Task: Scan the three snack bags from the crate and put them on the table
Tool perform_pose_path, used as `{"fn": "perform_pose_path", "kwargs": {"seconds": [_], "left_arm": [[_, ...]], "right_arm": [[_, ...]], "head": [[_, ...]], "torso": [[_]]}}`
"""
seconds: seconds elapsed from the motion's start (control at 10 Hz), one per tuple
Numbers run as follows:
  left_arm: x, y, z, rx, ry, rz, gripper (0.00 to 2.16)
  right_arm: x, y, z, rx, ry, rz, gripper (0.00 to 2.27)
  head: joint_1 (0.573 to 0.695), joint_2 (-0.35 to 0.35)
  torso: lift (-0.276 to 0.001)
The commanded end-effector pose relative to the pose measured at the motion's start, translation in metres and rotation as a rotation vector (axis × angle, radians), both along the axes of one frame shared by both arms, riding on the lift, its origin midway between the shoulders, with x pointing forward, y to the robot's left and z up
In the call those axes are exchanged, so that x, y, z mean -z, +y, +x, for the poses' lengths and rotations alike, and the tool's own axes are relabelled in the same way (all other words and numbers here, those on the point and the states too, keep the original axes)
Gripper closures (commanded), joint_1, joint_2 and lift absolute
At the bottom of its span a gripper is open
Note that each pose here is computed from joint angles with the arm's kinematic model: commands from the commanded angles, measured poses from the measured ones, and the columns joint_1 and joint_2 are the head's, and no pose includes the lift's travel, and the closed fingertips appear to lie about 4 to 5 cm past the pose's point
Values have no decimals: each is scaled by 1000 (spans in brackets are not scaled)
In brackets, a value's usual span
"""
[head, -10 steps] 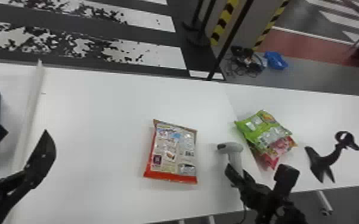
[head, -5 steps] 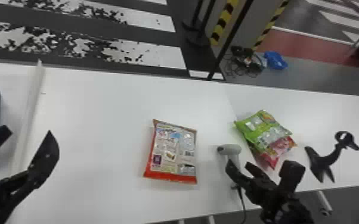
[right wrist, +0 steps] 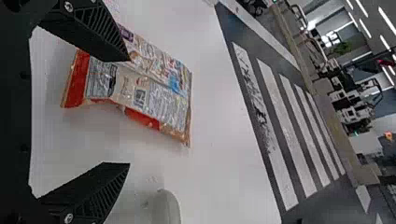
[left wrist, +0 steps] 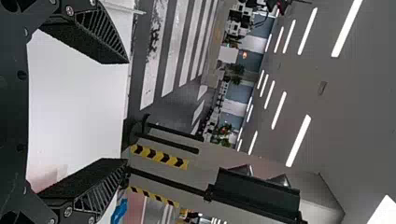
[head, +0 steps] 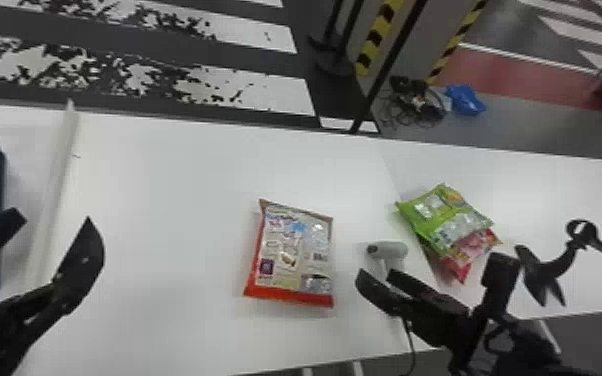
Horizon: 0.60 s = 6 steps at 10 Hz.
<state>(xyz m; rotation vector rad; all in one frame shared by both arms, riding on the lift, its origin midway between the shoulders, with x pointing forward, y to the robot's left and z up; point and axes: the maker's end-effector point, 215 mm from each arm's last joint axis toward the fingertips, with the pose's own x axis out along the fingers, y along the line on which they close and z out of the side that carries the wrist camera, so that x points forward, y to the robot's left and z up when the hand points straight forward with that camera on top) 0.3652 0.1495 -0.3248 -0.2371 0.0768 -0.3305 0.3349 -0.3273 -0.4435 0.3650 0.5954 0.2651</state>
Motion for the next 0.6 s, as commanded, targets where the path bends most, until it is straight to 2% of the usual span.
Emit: {"fn": "perform_pose_path", "kwargs": {"seconds": [0.0, 0.1, 0.5], "left_arm": [[0, 3, -2, -1, 1, 10, 137], [1, 6, -4, -4, 5, 16, 137], [9, 13, -15, -12, 27, 49, 137]], "right_arm": [[-2, 13, 11, -53, -10, 13, 87], [12, 23, 19, -90, 12, 41, 90], [71, 49, 50, -210, 109, 27, 90]], "head": [[695, -298], [695, -269], [695, -199]], "torso": [[-94], [-94], [-94]]}}
